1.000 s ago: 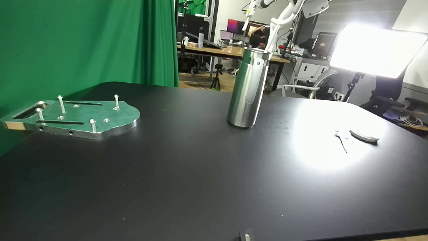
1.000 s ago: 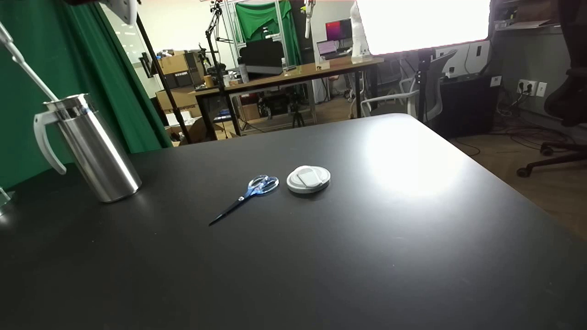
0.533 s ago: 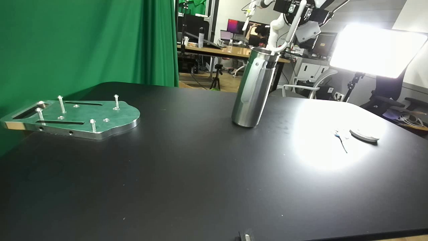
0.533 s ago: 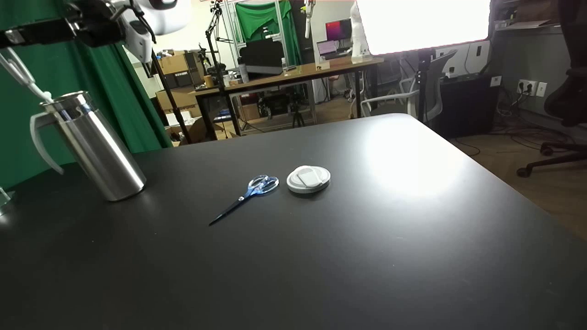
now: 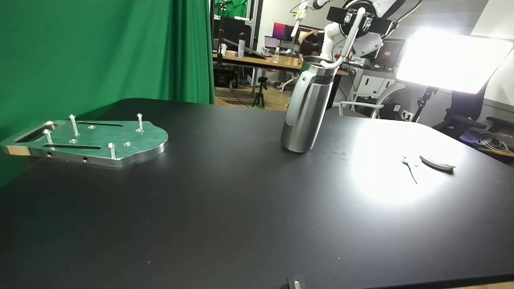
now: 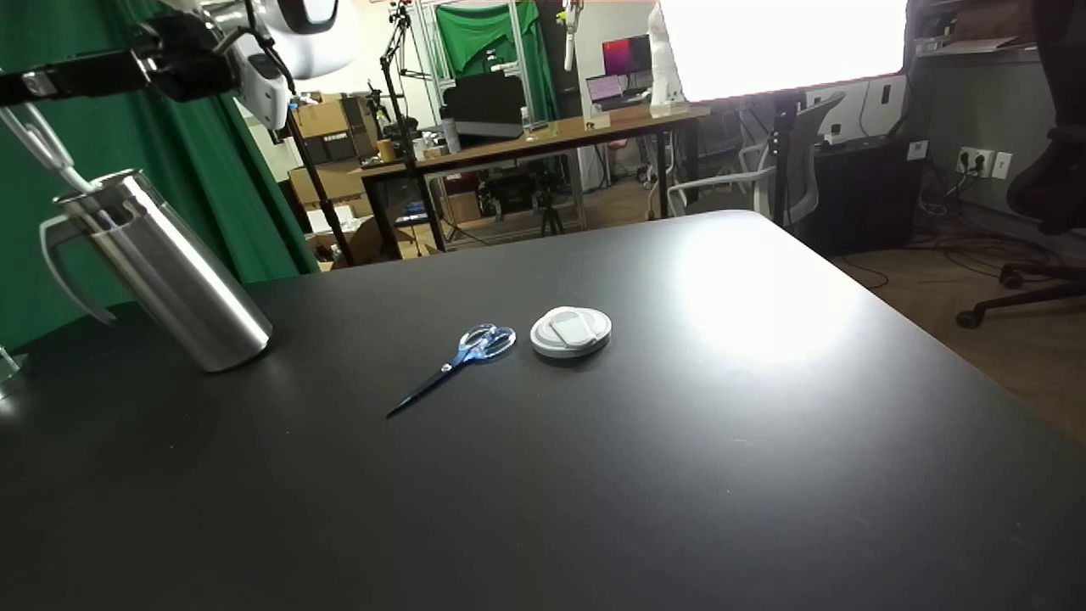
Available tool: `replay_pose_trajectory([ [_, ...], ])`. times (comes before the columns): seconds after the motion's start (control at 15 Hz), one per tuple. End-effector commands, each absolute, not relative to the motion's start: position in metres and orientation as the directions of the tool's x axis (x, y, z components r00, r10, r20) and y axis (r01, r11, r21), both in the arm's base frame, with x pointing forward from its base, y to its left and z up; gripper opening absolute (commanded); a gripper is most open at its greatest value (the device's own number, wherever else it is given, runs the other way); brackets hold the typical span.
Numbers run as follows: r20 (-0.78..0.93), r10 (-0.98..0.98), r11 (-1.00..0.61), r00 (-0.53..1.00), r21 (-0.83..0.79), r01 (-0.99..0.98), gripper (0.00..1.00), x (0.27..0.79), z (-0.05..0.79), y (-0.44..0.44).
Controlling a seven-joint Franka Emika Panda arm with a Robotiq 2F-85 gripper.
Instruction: Take the object and scrub the inside of the jug
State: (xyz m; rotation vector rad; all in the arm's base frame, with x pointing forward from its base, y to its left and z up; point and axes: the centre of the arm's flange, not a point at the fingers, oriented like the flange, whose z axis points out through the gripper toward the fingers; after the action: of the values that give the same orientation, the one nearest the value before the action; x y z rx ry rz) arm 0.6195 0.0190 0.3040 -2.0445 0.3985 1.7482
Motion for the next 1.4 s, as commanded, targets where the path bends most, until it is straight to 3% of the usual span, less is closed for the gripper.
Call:
replay_pose_trajectory([
  [0.0, -0.978, 0.034, -0.864, 0.205, -0.132, -0.486, 0.04, 0.634, 0.339, 0.015],
  [1.0, -0.888, 0.099, -0.863, 0.449, -0.3, -0.405, 0.04, 0.629, 0.49, 0.018],
  [1.33, -0.886, 0.092, -0.866, 0.454, -0.296, -0.403, 0.04, 0.627, 0.486, 0.019],
])
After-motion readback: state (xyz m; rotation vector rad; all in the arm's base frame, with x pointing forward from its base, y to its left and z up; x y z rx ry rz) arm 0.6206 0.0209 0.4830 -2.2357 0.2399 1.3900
